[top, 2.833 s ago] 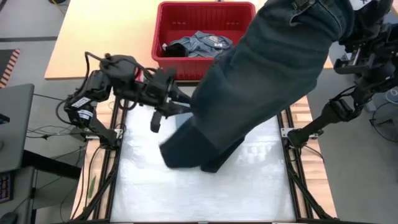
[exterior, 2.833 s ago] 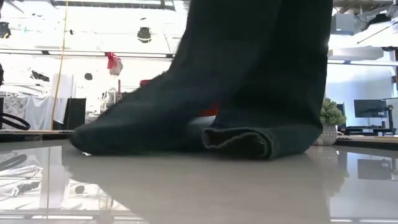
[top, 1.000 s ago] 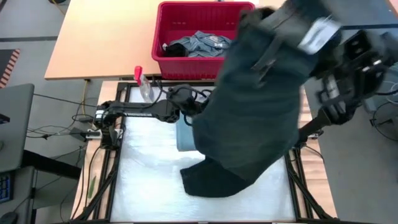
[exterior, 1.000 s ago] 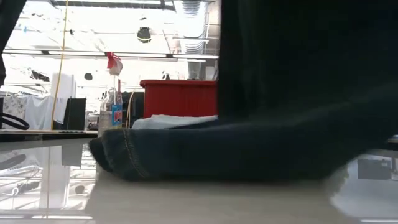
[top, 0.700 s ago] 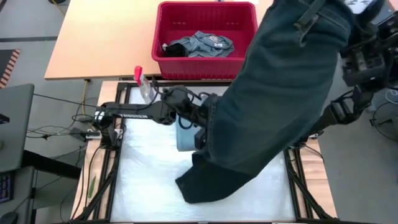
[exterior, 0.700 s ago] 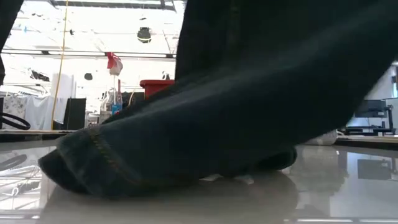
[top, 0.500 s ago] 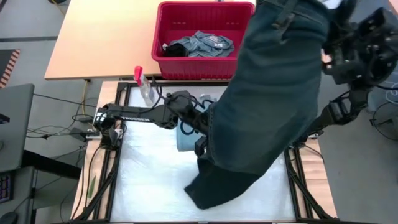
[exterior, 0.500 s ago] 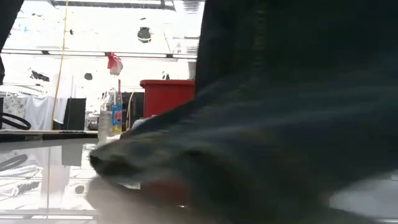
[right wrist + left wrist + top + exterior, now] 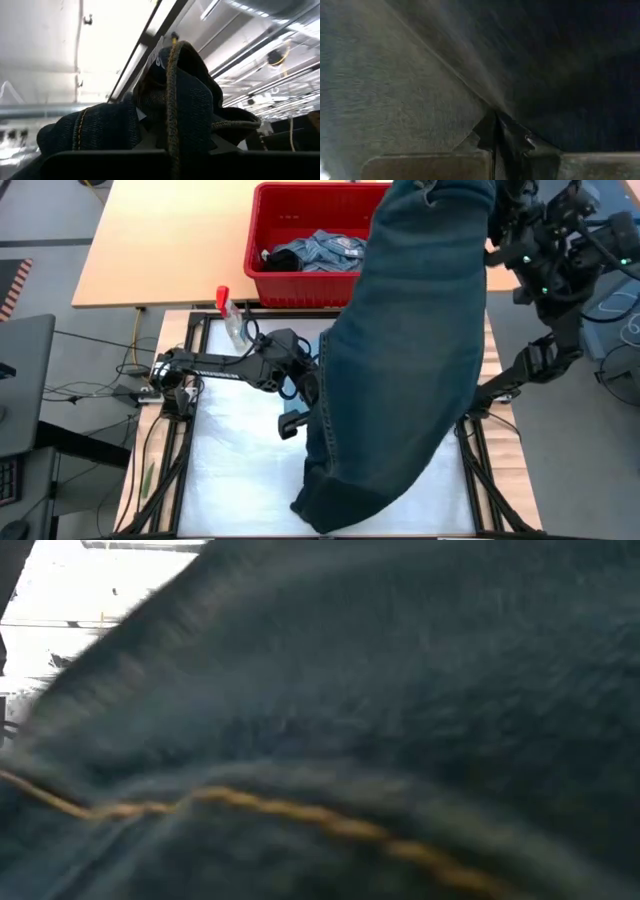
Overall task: Fold Laundry from Bin
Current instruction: Fold the black pants from the red laundry bin
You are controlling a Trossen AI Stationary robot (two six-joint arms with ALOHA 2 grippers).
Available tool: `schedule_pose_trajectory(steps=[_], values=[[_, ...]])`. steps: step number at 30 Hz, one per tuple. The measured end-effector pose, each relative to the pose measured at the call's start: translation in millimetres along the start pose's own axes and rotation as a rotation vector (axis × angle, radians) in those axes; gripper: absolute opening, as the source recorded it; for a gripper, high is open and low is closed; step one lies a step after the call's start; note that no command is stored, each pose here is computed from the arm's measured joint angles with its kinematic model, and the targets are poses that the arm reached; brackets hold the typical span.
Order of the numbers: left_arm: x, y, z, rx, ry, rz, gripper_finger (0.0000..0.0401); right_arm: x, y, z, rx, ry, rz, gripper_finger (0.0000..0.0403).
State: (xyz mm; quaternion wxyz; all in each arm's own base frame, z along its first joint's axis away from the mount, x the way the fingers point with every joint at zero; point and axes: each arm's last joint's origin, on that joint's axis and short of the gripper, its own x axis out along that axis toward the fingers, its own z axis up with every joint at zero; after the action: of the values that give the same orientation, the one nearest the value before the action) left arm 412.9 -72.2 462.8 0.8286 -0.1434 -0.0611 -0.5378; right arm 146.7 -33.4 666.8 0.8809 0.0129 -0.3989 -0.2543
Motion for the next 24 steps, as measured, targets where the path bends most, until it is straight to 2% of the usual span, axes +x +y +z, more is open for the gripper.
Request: schedule_pose_trajectory(steps=[4, 7, 10, 15, 16, 19, 21, 24], values=[[-3.5, 0.1, 3.1, 0.034, -0.006, 0.024, 0.0, 6.3, -3.4, -0.5, 0.057, -0.084, -0.053, 0.004], [-14.7, 11.7, 2.9, 0.02, -0.013, 0.195, 0.0, 6.3, -5.3, 4.4, 0.102, -0.14, -0.087, 0.004], [-27.8, 26.1, -5.7, 0.023, 0.05, 0.381, 0.0, 5.3, -6.1, 7.1, 0.106, -0.151, -0.093, 0.004], [-35.9, 35.0, -24.0, 0.0, 0.189, 0.582, 0.0, 5.7, -5.4, 5.2, 0.102, -0.138, -0.085, 0.004], [-37.6, 35.9, -26.8, 0.008, 0.217, 0.645, 0.0, 5.7, -5.3, 5.1, 0.102, -0.137, -0.084, 0.004], [-45.9, 40.2, -36.7, -0.02, 0.283, 0.952, 0.0, 3.5, -4.4, 7.3, 0.1, -0.123, -0.054, 0.004], [-53.9, 42.7, -41.1, -0.012, 0.335, 1.112, 0.0, 1.9, -2.1, 7.0, 0.101, -0.098, -0.025, 0.004], [-65.3, 36.7, -35.6, 0.018, 0.388, 1.231, 0.0, -1.3, 1.5, 6.7, 0.104, -0.053, 0.012, 0.004]])
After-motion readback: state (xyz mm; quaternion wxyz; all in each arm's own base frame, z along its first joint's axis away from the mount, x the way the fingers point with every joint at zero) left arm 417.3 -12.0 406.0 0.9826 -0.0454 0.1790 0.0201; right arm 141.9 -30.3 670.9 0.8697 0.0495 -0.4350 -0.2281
